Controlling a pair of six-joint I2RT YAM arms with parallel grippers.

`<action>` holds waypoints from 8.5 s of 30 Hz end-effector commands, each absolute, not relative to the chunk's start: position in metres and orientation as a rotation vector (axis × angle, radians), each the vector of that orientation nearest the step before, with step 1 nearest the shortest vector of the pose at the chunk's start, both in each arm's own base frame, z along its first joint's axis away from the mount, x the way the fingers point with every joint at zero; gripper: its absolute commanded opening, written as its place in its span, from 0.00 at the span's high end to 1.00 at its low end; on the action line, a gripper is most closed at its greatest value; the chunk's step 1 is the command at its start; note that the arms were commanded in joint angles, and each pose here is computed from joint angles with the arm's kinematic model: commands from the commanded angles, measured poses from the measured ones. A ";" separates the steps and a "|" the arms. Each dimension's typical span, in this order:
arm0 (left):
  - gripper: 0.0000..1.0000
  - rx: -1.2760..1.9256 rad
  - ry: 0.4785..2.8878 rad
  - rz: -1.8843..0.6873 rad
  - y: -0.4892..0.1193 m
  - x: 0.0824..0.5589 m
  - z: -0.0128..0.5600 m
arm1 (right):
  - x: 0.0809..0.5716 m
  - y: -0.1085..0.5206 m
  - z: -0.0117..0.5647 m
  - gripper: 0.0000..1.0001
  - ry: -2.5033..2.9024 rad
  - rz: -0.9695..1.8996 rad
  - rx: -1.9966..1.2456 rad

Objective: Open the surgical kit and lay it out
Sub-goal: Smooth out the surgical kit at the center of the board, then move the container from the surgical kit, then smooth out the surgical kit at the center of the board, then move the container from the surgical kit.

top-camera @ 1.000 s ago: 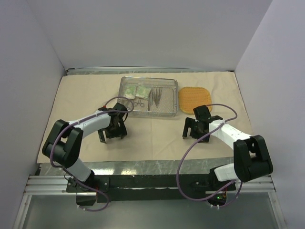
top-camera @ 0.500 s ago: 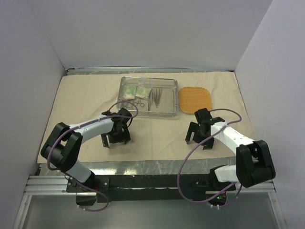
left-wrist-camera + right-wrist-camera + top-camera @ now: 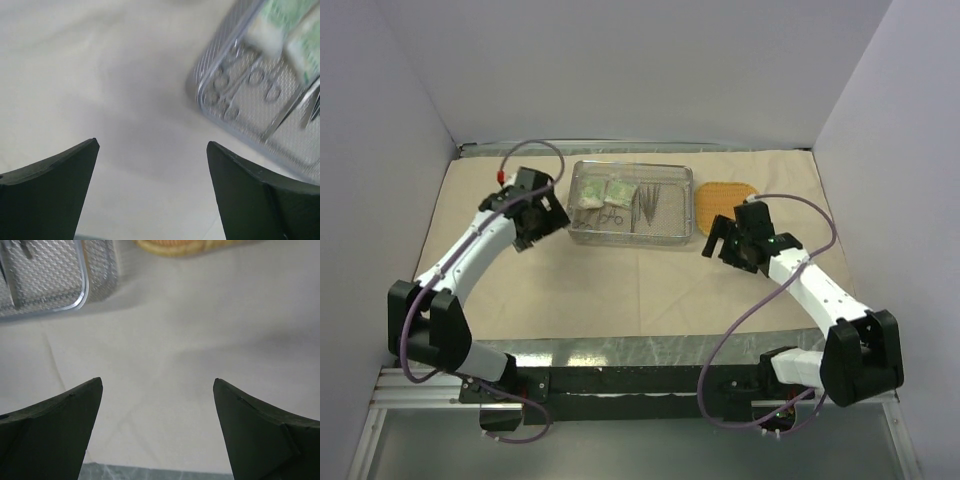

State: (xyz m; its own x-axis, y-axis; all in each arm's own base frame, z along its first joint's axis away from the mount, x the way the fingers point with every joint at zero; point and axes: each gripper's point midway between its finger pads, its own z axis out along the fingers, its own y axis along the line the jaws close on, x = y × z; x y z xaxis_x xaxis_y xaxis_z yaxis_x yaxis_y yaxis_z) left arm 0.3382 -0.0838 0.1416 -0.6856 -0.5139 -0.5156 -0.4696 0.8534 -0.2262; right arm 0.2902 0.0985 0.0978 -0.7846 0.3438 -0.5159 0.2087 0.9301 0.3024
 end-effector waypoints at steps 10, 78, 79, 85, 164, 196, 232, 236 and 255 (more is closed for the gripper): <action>0.19 -0.349 2.447 -0.166 -0.103 0.454 0.138 | 0.330 0.116 0.101 0.00 2.445 0.364 0.280; 0.65 -0.983 2.278 0.728 0.167 0.433 0.099 | 0.433 0.433 0.133 0.76 2.240 0.961 -0.247; 0.65 -0.981 2.276 0.744 0.170 0.433 0.099 | 0.432 0.437 0.132 0.74 2.240 0.976 -0.250; 0.65 -0.999 2.259 0.861 0.196 0.429 0.094 | 0.424 0.458 0.133 0.45 2.230 1.042 -0.315; 0.23 -2.020 2.051 0.292 0.171 0.193 0.009 | 0.241 0.197 0.057 0.11 2.624 0.476 -0.283; 0.02 -0.558 2.184 -0.197 -0.059 0.329 0.159 | 0.192 0.056 0.002 0.02 2.679 0.368 1.012; 0.01 -0.179 2.163 -0.096 -0.117 0.342 0.136 | 0.436 0.124 0.049 0.00 2.667 0.358 -0.032; 0.01 -0.180 2.161 -0.095 -0.116 0.342 0.136 | 0.473 0.085 0.058 0.00 2.609 0.263 0.044; 0.01 -0.192 2.179 -0.070 -0.114 0.342 0.131 | 0.550 0.027 0.101 0.00 2.413 0.234 0.188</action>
